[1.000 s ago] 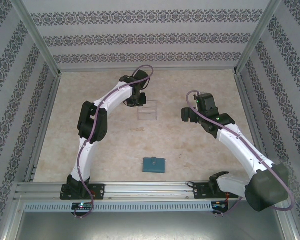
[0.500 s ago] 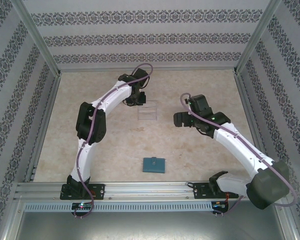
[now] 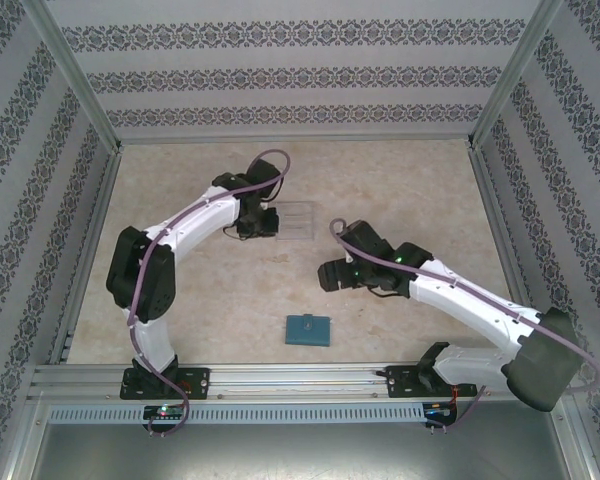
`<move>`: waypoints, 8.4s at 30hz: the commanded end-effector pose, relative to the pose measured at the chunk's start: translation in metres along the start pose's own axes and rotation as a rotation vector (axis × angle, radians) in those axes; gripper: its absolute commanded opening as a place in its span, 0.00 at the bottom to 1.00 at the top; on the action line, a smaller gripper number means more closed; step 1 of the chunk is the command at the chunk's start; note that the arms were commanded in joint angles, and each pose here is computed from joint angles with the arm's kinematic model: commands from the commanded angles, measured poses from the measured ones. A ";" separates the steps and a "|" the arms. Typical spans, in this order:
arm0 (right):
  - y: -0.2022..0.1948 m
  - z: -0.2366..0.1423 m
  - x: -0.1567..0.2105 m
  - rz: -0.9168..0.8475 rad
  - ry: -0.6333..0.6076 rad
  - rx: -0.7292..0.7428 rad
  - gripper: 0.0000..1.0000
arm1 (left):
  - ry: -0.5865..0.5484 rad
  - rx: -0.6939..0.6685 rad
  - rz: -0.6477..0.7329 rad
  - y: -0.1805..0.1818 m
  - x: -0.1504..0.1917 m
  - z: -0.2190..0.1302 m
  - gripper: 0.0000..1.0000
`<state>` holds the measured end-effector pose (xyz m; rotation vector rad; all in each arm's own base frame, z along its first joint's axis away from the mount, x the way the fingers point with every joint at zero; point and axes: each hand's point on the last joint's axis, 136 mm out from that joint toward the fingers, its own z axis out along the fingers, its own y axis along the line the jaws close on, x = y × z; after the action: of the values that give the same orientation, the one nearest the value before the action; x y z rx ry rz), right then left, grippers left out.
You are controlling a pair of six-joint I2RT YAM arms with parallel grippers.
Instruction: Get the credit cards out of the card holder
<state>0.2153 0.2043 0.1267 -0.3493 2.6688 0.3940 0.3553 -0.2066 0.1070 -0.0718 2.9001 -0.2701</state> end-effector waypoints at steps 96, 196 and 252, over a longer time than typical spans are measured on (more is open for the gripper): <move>0.062 0.076 -0.004 -0.045 0.117 0.156 0.53 | 0.084 0.077 -0.131 0.089 0.100 0.015 0.22; 0.029 0.130 -0.012 0.201 0.311 0.150 0.26 | 0.285 0.475 -0.230 -0.032 0.117 0.089 0.00; -0.020 0.116 -0.002 0.383 0.159 -0.020 0.16 | 0.167 0.147 -0.033 -0.032 0.100 0.041 0.27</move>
<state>0.2615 0.2191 0.0174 0.1038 2.9219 0.4184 0.2772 -0.2614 0.0520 -0.1433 2.9934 -0.6875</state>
